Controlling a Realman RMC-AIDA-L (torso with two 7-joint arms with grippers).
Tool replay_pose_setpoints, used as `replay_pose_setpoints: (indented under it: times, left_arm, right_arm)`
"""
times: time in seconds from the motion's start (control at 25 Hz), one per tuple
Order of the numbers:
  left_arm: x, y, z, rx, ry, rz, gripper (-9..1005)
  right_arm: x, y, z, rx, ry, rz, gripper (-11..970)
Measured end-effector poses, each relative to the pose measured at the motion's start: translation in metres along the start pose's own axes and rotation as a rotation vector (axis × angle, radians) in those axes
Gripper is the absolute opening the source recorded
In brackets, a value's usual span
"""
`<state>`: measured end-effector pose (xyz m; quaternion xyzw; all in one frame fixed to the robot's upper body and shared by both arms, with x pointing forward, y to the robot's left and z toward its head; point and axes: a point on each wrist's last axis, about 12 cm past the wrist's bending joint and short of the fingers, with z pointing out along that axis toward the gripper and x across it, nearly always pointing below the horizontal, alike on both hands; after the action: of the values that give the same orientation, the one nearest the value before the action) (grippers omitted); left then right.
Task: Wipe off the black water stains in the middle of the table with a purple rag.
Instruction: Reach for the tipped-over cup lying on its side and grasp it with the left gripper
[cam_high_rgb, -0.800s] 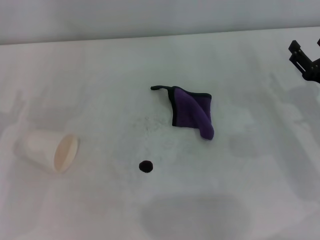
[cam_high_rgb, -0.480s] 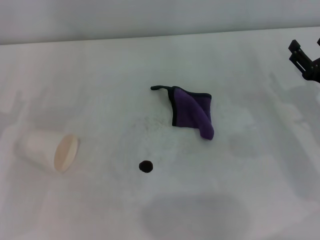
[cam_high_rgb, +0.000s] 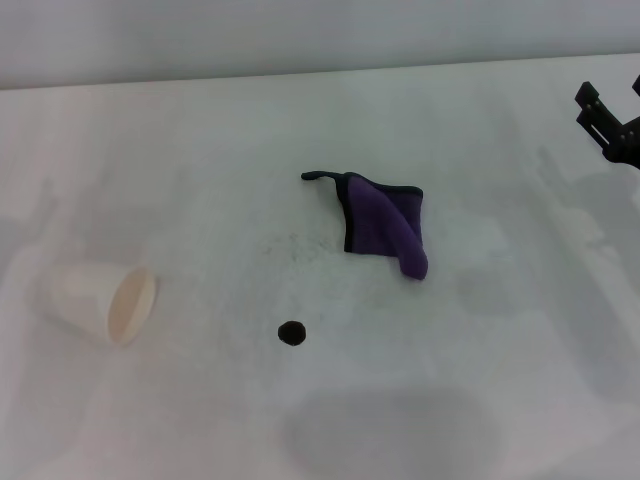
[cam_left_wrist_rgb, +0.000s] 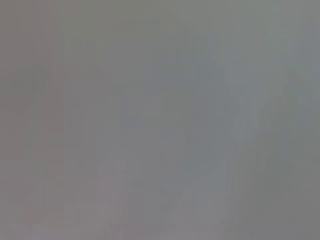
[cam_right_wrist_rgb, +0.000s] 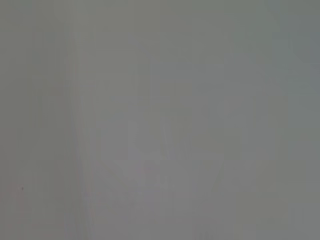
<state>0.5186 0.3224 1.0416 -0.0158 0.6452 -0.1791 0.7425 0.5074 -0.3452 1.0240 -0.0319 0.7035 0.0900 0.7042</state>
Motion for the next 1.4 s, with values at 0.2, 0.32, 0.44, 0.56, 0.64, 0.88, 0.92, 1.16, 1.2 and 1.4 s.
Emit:
replay_pose_setpoints:
  times: [0.2,0.32,0.44,0.56,0.64,0.88,0.92,1.16,1.2,1.4]
  left_arm:
    - [-0.009,-0.003,0.006,0.058,-0.032,0.027,861]
    - [-0.017,-0.002,0.009,0.105,-0.043,0.024,862]
    - [-0.032,0.008,0.016,0.182,-0.009,-0.027,862]
    - [-0.045,0.017,0.022,0.245,0.036,-0.047,862]
    - [-0.057,0.023,0.027,0.316,0.089,-0.05,862]
    - [-0.095,0.026,0.044,0.546,0.295,0.028,861]
    - [-0.101,0.028,0.045,0.572,0.332,0.055,861]
    - [-0.128,0.041,0.048,0.609,0.523,0.16,861]
    - [-0.131,0.042,0.049,0.607,0.55,0.173,862]
    - [-0.139,0.035,0.057,0.68,0.685,0.337,862]
  right_arm:
    - [0.0,0.0,-0.001,0.001,0.002,0.0,816]
    - [0.0,0.0,-0.001,0.001,0.002,0.0,816]
    - [0.0,0.0,0.0,-0.001,0.001,0.0,816]
    - [-0.001,0.001,0.002,-0.003,-0.003,-0.001,816]
    - [-0.003,0.002,0.005,-0.008,-0.009,-0.001,816]
    - [-0.005,0.004,0.01,-0.019,-0.016,-0.003,816]
    - [-0.005,0.004,0.01,-0.019,-0.015,-0.004,816]
    - [-0.004,0.004,0.011,-0.018,-0.011,-0.004,817]
    - [-0.004,0.004,0.01,-0.017,-0.009,-0.004,817]
    - [-0.003,0.003,0.012,-0.012,0.005,-0.003,817]
